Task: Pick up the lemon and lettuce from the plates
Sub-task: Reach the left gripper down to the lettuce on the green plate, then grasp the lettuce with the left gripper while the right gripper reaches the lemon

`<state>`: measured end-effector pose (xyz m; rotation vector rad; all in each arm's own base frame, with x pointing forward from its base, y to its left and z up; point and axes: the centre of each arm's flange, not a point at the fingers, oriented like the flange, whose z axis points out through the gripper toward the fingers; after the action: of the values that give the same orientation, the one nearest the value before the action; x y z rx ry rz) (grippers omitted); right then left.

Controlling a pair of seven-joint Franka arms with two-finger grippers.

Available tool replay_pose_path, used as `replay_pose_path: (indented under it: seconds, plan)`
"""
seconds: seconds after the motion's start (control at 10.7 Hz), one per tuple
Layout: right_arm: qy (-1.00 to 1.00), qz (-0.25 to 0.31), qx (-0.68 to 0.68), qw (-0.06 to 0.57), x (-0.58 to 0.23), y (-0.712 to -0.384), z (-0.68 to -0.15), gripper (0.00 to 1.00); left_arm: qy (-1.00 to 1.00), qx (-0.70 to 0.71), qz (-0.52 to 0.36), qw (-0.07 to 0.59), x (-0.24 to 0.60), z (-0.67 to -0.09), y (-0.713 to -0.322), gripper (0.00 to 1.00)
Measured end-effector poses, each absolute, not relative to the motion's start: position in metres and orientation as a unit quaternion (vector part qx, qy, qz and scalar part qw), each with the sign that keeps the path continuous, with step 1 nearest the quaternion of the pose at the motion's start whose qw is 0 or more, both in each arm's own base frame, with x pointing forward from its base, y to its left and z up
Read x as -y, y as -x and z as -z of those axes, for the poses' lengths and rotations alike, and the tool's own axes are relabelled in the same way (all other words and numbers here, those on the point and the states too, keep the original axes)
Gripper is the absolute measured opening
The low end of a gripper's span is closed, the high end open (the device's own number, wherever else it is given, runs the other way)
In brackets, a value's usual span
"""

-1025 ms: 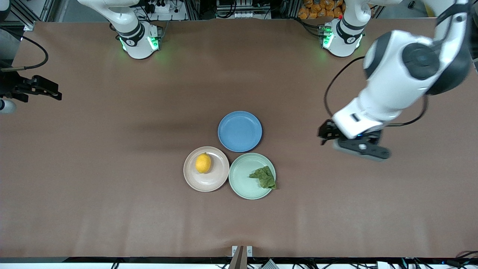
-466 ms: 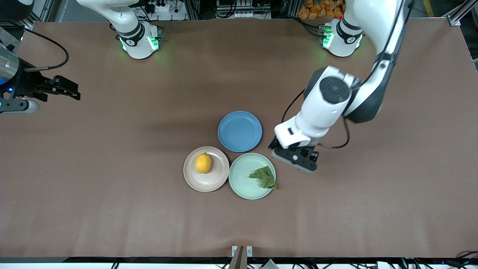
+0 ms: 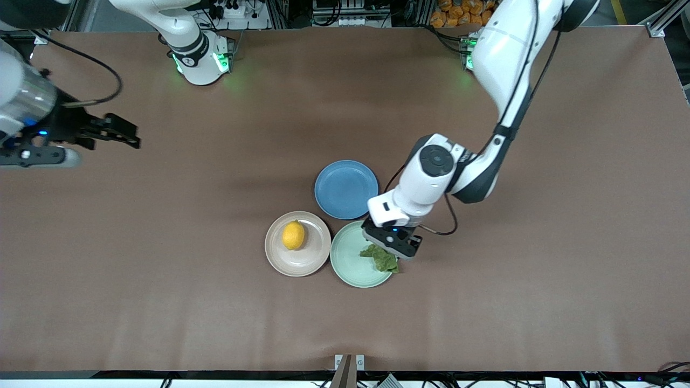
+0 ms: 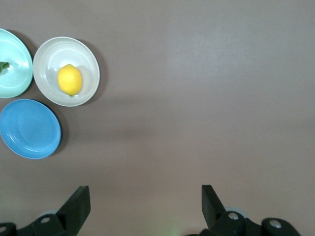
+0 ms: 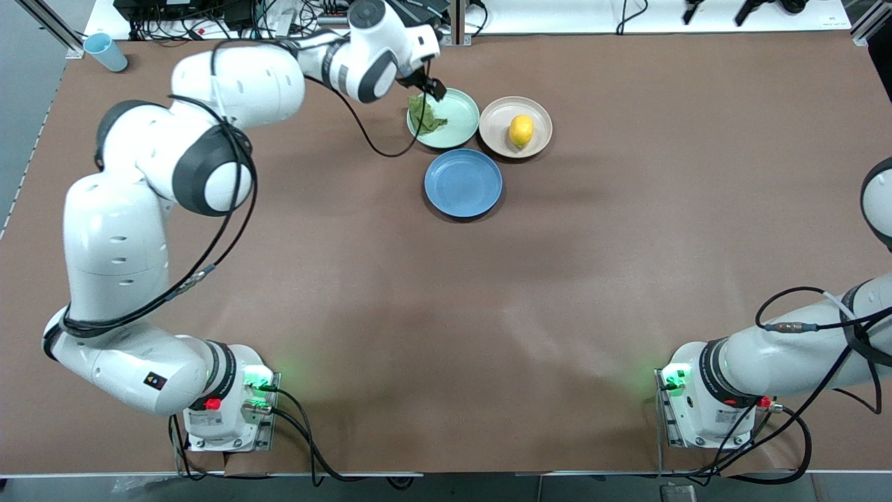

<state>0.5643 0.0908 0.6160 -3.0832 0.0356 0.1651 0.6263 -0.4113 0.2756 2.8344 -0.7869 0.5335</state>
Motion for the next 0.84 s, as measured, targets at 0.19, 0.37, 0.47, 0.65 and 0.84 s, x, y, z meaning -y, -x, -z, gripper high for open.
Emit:
replay_pose_path:
  seconds: [0.19, 0.37, 0.47, 0.65, 0.84]
  plan:
    - [0.998, -0.053, -0.030, 0.023, -0.135, -0.568, -0.600, 1.00, -0.939, 0.283, -0.186, 0.066, 0.418, -0.245, -0.622, 1.00]
    - [0.997, -0.048, -0.050, 0.022, -0.180, -0.581, -0.567, 1.00, -0.936, 0.298, -0.181, 0.050, 0.414, -0.222, -0.622, 1.00]
    - [0.997, -0.044, -0.061, 0.025, -0.201, -0.590, -0.547, 1.00, -0.935, 0.304, -0.177, 0.043, 0.413, -0.213, -0.621, 1.00]
    - [0.996, -0.047, -0.071, 0.034, -0.226, -0.606, -0.504, 1.00, -0.929, 0.324, -0.178, 0.028, 0.413, -0.203, -0.620, 0.96]
    - [0.995, -0.051, -0.082, 0.037, -0.238, -0.616, -0.476, 1.00, -0.927, 0.328, -0.179, 0.023, 0.411, -0.201, -0.620, 0.91]
